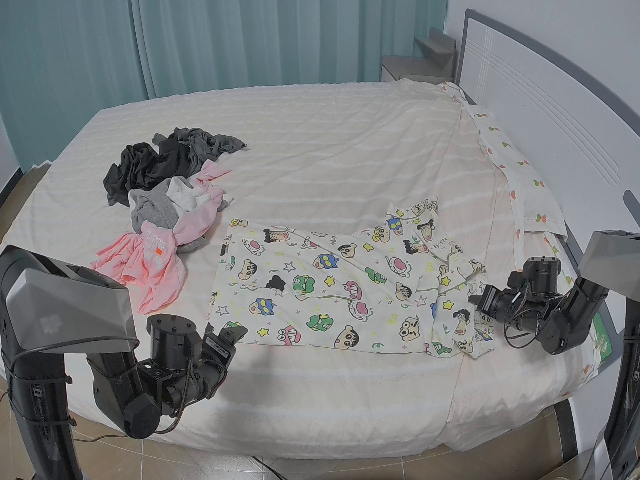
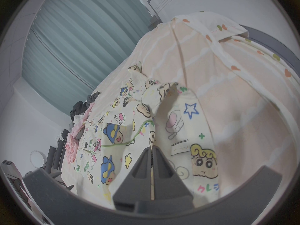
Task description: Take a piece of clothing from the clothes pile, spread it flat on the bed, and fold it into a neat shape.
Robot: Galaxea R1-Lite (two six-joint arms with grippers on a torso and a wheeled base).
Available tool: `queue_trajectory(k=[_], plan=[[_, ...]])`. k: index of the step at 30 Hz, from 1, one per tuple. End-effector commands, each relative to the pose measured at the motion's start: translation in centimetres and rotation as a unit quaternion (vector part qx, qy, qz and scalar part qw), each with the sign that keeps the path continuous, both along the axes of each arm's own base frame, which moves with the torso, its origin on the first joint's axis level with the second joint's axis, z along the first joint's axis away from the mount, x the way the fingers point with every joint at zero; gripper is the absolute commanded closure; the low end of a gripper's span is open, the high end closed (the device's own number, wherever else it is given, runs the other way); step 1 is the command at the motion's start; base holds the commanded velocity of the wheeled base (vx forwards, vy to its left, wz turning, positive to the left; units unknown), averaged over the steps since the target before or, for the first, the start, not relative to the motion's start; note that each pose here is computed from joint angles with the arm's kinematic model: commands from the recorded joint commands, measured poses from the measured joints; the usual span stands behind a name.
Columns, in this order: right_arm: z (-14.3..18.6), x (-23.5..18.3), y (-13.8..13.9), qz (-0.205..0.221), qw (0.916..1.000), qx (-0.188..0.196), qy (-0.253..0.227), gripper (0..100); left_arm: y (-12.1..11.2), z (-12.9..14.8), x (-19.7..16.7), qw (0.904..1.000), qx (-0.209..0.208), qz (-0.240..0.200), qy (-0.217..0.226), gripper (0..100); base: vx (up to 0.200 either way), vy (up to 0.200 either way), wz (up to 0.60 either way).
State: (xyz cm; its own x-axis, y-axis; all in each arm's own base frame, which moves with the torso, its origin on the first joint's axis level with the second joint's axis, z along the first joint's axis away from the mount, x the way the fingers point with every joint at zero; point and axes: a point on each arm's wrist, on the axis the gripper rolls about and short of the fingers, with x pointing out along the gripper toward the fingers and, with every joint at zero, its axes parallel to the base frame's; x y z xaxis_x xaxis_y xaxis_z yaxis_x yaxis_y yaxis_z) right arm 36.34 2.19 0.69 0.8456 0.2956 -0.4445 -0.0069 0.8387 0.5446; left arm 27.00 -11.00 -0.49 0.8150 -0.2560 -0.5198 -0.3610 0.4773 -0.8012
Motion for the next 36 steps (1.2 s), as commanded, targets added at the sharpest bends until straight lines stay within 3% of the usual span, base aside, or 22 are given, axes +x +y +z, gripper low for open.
queue_trajectory(k=[1, 12, 21, 23, 25, 27, 32, 36], plan=[[2.7, -0.8, -1.2, -0.016, 0.9993, 0.006, -0.035, 100, 0.0, -0.2, 0.0, 1.0000, 0.008, -0.003, 0.000, 0, 0.000, 0.000, 0.00], [5.2, -2.9, -2.4, -0.025, 0.9941, 0.064, -0.084, 100, -0.1, -0.5, 0.1, 0.9999, 0.012, 0.005, -0.007, 0, 0.000, 0.000, 0.00], [6.0, -3.9, -2.2, 0.008, 0.9909, 0.086, -0.103, 100, -0.3, -0.7, 0.0, 0.9998, 0.016, 0.003, -0.014, 0, 0.000, 0.000, 0.00], [6.2, -4.3, -2.2, 0.011, 0.9912, 0.090, -0.097, 100, -0.3, -0.7, 0.0, 0.9997, 0.017, 0.003, -0.014, 0, 0.000, 0.000, 0.00], [3.7, -4.8, -1.4, 0.019, 0.9948, 0.086, -0.052, 100, -0.3, -0.7, 0.1, 0.9997, 0.016, 0.003, -0.016, 0, 0.000, 0.000, 0.00], [3.7, -4.8, -1.6, 0.017, 0.9945, 0.086, -0.058, 100, -0.3, -0.7, 0.1, 0.9997, 0.017, 0.003, -0.015, 0, 0.000, 0.000, 0.00], [2.0, -5.5, -1.9, 0.009, 0.9967, 0.079, -0.018, 100, -0.3, -0.7, 0.0, 0.9997, 0.017, 0.003, -0.014, 0, 0.000, 0.000, 0.00], [-0.9, -5.3, -2.7, 0.009, 0.9988, 0.039, 0.028, 100, -0.3, -0.7, 0.0, 0.9997, 0.017, 0.003, -0.014, 0, 0.000, 0.000, 0.00]])
